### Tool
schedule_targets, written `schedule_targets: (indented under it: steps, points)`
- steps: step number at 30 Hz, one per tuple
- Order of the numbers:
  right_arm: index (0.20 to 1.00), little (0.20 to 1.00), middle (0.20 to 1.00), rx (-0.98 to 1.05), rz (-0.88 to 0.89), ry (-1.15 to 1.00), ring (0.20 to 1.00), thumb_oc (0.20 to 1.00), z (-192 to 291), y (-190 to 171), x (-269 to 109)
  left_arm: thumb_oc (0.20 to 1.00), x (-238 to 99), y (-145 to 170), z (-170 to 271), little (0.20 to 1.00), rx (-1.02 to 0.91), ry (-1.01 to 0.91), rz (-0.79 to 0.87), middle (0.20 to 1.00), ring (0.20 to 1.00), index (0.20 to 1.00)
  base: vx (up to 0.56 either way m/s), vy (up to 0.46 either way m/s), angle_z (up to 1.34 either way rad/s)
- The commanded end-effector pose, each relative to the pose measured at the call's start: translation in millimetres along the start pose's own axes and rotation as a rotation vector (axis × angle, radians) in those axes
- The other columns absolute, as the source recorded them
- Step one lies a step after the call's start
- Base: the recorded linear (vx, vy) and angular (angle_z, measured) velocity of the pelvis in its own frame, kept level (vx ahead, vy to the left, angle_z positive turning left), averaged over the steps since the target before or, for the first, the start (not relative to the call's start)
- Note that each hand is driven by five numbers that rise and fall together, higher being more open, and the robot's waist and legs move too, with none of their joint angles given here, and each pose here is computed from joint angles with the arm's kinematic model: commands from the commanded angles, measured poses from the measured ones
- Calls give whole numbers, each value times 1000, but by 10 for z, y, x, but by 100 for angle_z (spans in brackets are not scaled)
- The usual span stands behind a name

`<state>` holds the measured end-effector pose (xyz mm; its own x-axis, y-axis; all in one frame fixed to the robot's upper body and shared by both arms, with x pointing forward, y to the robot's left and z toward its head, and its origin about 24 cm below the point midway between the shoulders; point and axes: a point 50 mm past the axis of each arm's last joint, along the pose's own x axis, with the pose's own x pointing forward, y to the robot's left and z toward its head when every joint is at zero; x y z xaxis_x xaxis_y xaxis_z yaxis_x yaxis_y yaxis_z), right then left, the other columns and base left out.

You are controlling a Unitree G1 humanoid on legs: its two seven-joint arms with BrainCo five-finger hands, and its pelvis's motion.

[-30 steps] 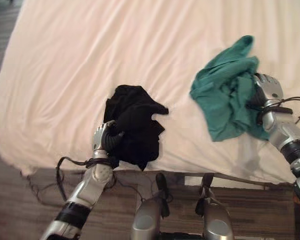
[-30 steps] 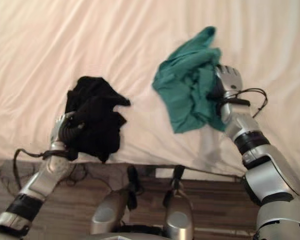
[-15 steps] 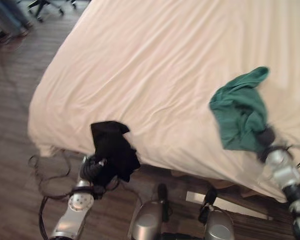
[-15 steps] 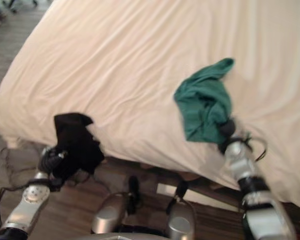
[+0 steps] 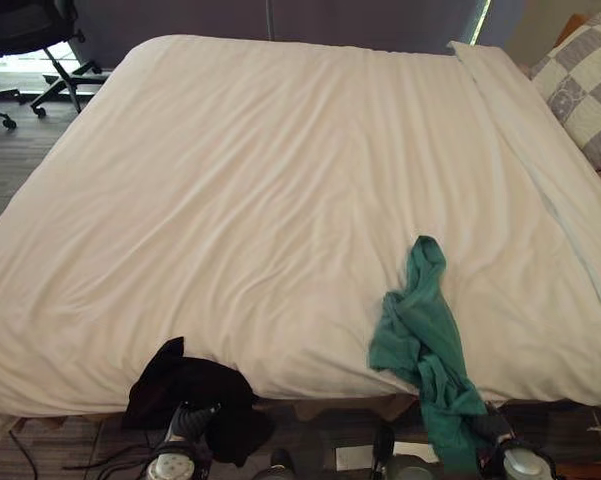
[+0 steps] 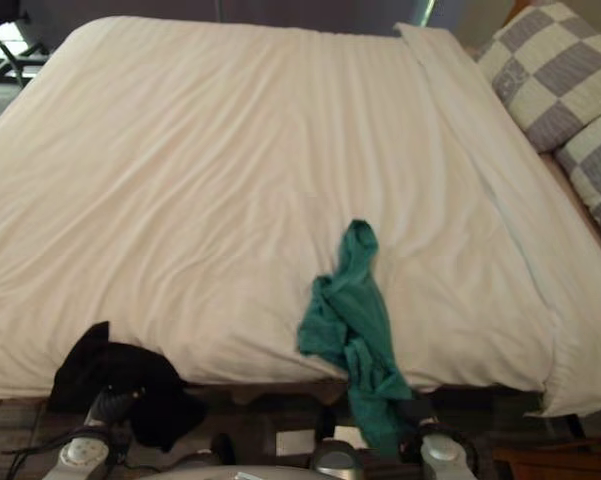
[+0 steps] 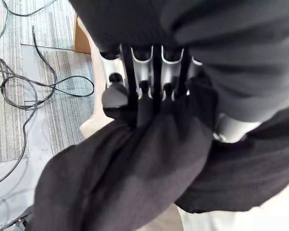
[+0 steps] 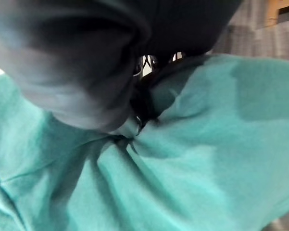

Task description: Tidy up the quilt and then pick up the clothes from the bed and put them into the laundry hamper.

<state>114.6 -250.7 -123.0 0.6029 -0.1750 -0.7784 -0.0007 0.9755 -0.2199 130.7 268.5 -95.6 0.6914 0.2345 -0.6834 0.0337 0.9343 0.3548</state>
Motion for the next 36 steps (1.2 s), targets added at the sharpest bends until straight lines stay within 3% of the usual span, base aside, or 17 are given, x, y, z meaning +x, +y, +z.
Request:
schedule_targets:
  steps: [1, 3, 6, 10, 15, 20, 24, 27, 36]
  points:
    - [200, 200, 200, -49, -13, 96, 200, 200, -186, -65, -15, 200, 109, -82, 341, 200, 30, -129, -29, 200, 200, 200, 3, -18, 5]
    - [200, 200, 200, -70, -12, 115, 200, 200, -239, -12, -25, 200, 133, -61, 370, 200, 33, -133, -8, 200, 200, 200, 0, -96, 49]
    - [200, 200, 200, -320, -192, -150, 200, 200, 367, -40, 54, 200, 143, -119, 400, 200, -68, -151, 97, 200, 200, 200, -60, -114, 116]
    - [200, 200, 200, -479, -137, -358, 200, 200, 953, 217, 126, 200, 151, -205, 287, 200, -214, -88, 139, 200, 200, 200, -130, -191, 67]
    - [200, 200, 200, -482, -140, -466, 200, 200, 1280, 363, 126, 200, 151, -202, 224, 200, -299, -50, 189, 200, 200, 200, -337, -32, 206]
    - [200, 200, 200, -370, -125, -452, 200, 200, 1258, 431, 112, 200, 117, -159, 106, 200, -330, -2, 229, 200, 200, 200, -246, 181, 157]
    - [200, 200, 200, -255, -127, -306, 200, 200, 885, 357, 115, 200, 73, -252, -31, 200, -297, 59, 205, 200, 200, 200, -133, 470, 201]
    - [200, 200, 200, -171, -153, -190, 200, 200, 669, 284, 156, 200, 120, -272, 110, 200, -217, 6, 154, 200, 200, 200, -1, 578, 173]
    - [200, 200, 200, -83, -133, -206, 200, 200, 693, 273, 164, 200, 201, -432, 368, 200, -132, -79, 52, 200, 200, 200, -25, 160, 138]
